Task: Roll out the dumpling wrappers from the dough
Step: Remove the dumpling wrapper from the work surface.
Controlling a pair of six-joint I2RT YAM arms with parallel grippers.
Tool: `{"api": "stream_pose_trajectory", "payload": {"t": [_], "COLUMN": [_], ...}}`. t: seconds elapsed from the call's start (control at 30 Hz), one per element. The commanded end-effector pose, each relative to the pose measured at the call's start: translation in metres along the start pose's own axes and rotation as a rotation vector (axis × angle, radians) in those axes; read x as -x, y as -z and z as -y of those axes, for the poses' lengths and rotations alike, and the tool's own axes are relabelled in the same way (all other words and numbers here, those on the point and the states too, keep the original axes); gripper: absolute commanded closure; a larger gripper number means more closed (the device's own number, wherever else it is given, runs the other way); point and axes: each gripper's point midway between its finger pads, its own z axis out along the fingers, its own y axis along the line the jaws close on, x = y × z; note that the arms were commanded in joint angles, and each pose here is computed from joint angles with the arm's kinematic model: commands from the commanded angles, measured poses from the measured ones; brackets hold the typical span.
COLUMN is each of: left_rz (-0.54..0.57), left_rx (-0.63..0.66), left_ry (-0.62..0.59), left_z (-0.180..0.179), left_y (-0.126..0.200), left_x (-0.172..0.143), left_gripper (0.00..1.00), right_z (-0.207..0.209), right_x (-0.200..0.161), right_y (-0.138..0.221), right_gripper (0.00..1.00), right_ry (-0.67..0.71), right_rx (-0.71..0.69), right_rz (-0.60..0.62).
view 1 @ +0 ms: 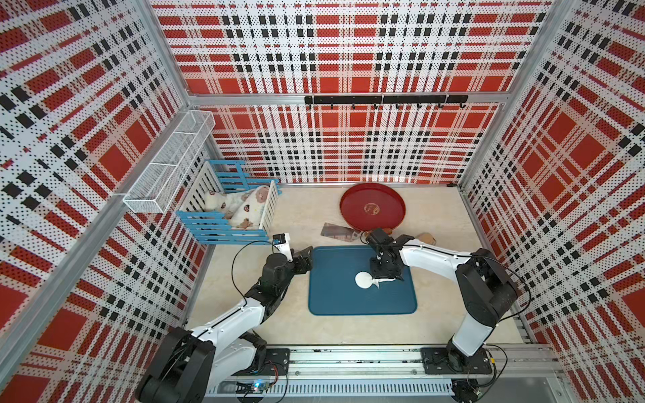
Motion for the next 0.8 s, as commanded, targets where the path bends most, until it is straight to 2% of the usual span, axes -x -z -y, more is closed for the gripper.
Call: {"api": "stream_pose_trajectory", "payload": {"t": [0.0, 0.77], "left_rz": [0.044, 0.046], "left_rx": [-0.028, -0.026], "left_ry": [-0.014, -0.014], "left_z": [0.010, 0.010], "left_y": [0.000, 0.000], "left_x": [0.015, 0.015], "left_gripper": [0.16, 0.16], "right_z": [0.012, 0.050], "right_x": [-0.007, -0.009], "right_y": [0.006, 0.020], "right_gripper": [0.71, 0.72], "right_ry": [-0.008, -0.053], "right_rx": [-0.045, -0.096], "right_rz": [0.000, 0.019]}}
